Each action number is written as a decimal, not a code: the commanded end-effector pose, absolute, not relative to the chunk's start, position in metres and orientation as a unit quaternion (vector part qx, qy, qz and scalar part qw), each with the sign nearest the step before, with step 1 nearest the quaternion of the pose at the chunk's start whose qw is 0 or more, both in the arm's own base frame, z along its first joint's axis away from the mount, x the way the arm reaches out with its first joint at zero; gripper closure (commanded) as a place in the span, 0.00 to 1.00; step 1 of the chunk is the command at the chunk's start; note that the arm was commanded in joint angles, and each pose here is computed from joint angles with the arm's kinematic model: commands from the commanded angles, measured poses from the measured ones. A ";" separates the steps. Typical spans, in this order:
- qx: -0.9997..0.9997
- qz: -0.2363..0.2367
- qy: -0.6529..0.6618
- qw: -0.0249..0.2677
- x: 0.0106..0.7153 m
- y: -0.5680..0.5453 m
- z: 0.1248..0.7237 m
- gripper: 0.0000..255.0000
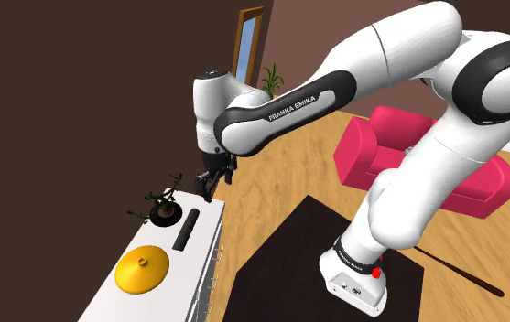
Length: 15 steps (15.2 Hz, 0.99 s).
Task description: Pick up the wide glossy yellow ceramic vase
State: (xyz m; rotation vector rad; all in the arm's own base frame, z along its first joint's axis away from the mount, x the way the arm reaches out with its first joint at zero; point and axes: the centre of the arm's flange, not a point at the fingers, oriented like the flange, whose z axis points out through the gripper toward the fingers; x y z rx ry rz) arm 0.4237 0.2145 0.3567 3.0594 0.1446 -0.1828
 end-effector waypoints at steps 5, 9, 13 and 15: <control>0.996 -0.059 0.050 0.036 0.450 0.271 0.309 0.00; 0.996 -0.059 0.051 0.037 0.467 0.309 0.277 0.00; 0.996 -0.059 0.053 0.037 0.485 0.348 0.245 0.00; 0.996 -0.058 0.054 0.037 0.493 0.367 0.229 0.00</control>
